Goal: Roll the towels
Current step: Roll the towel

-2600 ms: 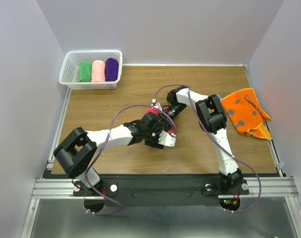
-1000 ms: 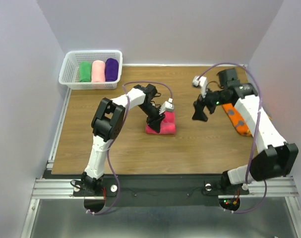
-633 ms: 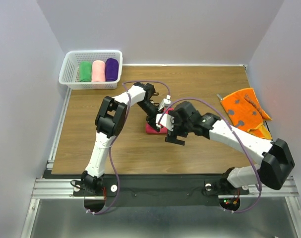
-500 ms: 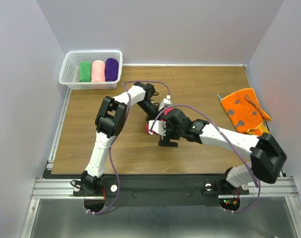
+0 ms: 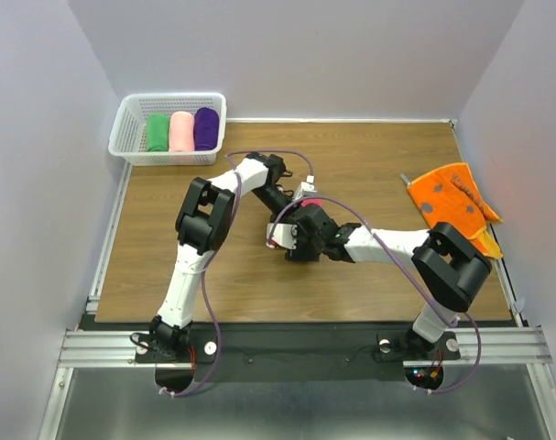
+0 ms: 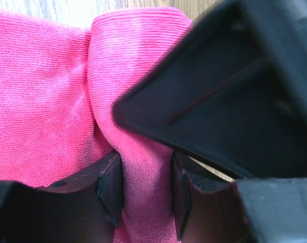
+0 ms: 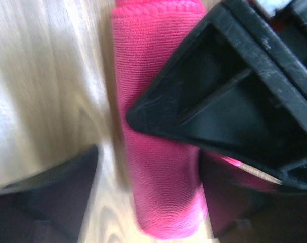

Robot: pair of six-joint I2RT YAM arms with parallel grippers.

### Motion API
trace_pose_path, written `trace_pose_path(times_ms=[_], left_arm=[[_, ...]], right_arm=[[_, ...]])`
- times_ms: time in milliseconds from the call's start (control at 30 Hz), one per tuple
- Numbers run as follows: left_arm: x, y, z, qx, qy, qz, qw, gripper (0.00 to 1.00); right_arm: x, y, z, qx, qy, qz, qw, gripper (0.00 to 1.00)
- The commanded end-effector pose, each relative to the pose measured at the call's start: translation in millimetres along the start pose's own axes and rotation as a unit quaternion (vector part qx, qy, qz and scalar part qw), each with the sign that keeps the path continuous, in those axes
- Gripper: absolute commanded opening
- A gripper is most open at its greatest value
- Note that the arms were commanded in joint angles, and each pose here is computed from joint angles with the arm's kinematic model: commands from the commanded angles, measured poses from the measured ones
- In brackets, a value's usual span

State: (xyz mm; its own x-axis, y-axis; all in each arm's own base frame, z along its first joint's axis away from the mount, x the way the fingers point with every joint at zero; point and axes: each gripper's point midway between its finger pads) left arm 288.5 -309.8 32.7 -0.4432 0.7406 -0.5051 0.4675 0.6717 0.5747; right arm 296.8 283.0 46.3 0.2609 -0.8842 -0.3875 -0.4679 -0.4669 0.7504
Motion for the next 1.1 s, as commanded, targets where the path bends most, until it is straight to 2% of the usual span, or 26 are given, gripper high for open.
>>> trace_pose_path(times_ms=[0, 100, 167, 333, 433, 533, 633, 700, 833, 900, 933, 967, 1000, 1033, 1067], left_arm=[[78, -26, 31, -0.028, 0.034, 0.128, 0.991, 0.5], [72, -19, 27, -0.035, 0.031, 0.115, 0.992, 0.53], [66, -8, 25, -0.043, 0.029, 0.101, 0.993, 0.53], [33, 45, 5, -0.078, 0.014, 0.033, 0.996, 0.6], [24, 91, 0, -0.112, 0.015, -0.012, 0.994, 0.65], [17, 130, -5, -0.143, 0.011, -0.043, 0.989, 0.66], [22, 183, 3, -0.197, 0.021, -0.088, 0.976, 0.66], [25, 203, 3, -0.222, 0.021, -0.106, 0.969, 0.66], [18, 255, -10, -0.308, -0.008, -0.174, 0.936, 0.69], [32, 251, -15, -0.323, -0.004, -0.185, 0.928, 0.7], [20, 270, -28, -0.371, -0.048, -0.198, 0.906, 0.71], [21, 271, -34, -0.384, -0.05, -0.207, 0.898, 0.72], [37, 255, -34, -0.384, -0.04, -0.206, 0.899, 0.73], [26, 269, -50, -0.42, -0.085, -0.219, 0.876, 0.74], [27, 267, -55, -0.436, -0.1, -0.219, 0.867, 0.77]], right_arm=[[4, -8, -13, 0.009, -0.038, -0.03, 0.999, 0.62], [2, -5, -5, -0.038, -0.052, -0.054, 0.996, 0.39], [5, -3, -6, -0.06, -0.069, -0.061, 0.994, 0.32], [1, 6, 1, -0.119, -0.083, -0.087, 0.986, 0.01], [2, 7, 8, -0.145, -0.091, -0.092, 0.981, 0.01], [2, 6, 13, -0.166, -0.099, -0.092, 0.977, 0.01], [0, 3, 18, -0.192, -0.116, -0.092, 0.97, 0.01], [-4, 1, 13, -0.2, -0.13, -0.094, 0.967, 0.01], [-11, 1, 14, -0.257, -0.187, -0.108, 0.942, 0.01], [-4, -3, 16, -0.279, -0.223, -0.101, 0.929, 0.01], [-5, -3, 14, -0.285, -0.232, -0.103, 0.924, 0.01], [-10, -2, 6, -0.29, -0.242, -0.118, 0.918, 0.01], [-6, -3, 14, -0.316, -0.26, -0.108, 0.906, 0.01], [-10, -1, 14, -0.333, -0.27, -0.118, 0.896, 0.01], [-15, -1, 0, -0.331, -0.274, -0.127, 0.894, 0.01]])
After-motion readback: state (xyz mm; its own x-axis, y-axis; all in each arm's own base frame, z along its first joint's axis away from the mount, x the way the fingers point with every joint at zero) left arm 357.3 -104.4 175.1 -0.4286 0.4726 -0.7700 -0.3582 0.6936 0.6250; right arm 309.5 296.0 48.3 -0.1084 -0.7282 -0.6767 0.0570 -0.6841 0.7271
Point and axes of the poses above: each gripper's point midway between its finger pads, its own y axis back along the fingers, its own z axis along the line the jaws close on, x = y × z, and after that the axes turned 7 degrees about y, right-handed
